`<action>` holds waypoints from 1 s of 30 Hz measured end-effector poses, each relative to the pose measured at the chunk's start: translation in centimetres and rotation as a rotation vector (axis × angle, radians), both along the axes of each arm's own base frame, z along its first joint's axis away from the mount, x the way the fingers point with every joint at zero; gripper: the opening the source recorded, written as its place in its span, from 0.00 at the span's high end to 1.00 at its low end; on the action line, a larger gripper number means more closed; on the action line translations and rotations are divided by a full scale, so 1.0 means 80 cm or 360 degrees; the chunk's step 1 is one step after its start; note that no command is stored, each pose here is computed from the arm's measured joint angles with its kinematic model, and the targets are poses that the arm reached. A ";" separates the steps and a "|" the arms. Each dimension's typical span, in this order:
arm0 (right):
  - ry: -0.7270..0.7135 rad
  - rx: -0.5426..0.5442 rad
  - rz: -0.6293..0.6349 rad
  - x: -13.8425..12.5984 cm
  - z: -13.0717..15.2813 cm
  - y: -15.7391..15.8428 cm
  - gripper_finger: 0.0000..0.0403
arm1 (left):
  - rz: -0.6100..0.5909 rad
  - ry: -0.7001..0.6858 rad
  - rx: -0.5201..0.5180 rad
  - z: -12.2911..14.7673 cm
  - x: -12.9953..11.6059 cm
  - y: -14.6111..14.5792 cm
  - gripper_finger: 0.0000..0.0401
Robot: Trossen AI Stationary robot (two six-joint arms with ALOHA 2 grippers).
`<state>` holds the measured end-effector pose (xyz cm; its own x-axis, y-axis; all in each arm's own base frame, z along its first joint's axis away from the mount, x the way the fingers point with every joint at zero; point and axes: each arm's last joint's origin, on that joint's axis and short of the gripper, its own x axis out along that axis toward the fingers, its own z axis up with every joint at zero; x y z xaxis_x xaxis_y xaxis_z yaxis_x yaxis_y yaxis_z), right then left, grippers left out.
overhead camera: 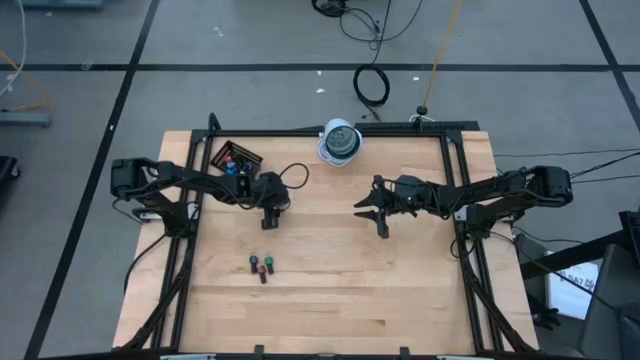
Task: Pick & Place Nail Polish
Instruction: Put the white nail polish bottle into the black basket
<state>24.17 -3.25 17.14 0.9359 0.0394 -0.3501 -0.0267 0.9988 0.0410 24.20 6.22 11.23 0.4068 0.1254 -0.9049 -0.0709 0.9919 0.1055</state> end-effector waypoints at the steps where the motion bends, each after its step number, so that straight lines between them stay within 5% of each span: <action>1: 0.0000 0.0000 0.0000 0.000 0.000 0.000 0.75 | 0.0008 0.0007 -0.0002 0.000 -0.001 0.000 0.47; 30: 0.0000 0.0000 0.0000 0.000 0.000 0.000 0.75 | 0.0307 0.0035 -0.0243 -0.002 -0.008 0.000 0.47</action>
<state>24.17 -3.25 17.14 0.9358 0.0394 -0.3503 -0.0266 0.9988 0.0411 23.58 6.24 11.06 0.3689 0.0599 -0.9275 -0.2599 0.9648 -0.0411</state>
